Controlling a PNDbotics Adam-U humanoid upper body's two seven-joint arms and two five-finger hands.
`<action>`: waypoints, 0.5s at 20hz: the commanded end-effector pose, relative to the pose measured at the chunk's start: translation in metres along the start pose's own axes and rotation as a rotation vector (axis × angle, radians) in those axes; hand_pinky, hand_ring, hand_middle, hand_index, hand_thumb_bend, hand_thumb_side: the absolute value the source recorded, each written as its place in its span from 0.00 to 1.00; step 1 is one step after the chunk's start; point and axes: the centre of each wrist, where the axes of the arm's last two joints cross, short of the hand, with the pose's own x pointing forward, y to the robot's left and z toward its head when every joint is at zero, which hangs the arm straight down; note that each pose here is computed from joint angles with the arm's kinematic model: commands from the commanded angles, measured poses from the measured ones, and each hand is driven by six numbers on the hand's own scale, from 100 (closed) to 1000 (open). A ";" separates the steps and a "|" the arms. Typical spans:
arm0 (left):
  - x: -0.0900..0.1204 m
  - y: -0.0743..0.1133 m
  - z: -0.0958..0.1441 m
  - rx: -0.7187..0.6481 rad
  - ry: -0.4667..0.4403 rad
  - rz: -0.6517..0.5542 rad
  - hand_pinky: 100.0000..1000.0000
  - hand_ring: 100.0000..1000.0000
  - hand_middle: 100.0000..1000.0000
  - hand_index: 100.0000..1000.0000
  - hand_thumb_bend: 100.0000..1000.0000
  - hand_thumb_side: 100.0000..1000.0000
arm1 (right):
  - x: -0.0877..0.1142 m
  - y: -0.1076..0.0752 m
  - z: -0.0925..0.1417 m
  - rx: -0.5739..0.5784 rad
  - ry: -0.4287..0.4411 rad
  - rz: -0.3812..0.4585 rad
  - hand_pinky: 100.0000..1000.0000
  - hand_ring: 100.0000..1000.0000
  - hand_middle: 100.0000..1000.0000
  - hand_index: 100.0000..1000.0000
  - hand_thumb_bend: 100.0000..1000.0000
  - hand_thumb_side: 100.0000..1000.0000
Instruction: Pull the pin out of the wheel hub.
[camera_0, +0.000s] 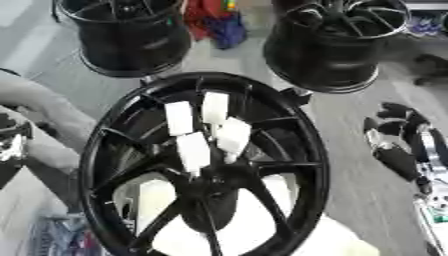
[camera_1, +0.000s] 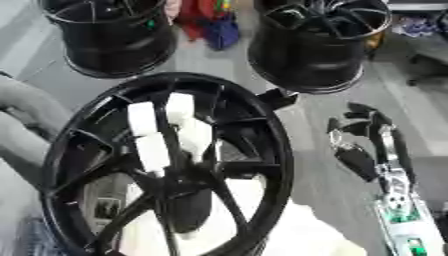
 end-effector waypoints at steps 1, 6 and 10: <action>0.026 0.017 -0.013 -0.028 -0.097 -0.081 0.58 0.68 0.64 0.74 0.31 0.23 | 0.007 -0.006 -0.006 -0.005 -0.033 0.017 0.68 0.58 0.64 0.78 0.15 0.28; 0.064 0.035 -0.025 -0.114 -0.233 -0.233 0.59 0.68 0.65 0.75 0.32 0.28 | 0.006 -0.007 -0.006 -0.001 -0.032 0.025 0.68 0.58 0.64 0.78 0.15 0.28; 0.092 0.034 -0.031 -0.246 -0.331 -0.377 0.62 0.69 0.67 0.77 0.32 0.36 | 0.005 -0.008 -0.007 0.005 -0.034 0.035 0.68 0.58 0.64 0.78 0.15 0.28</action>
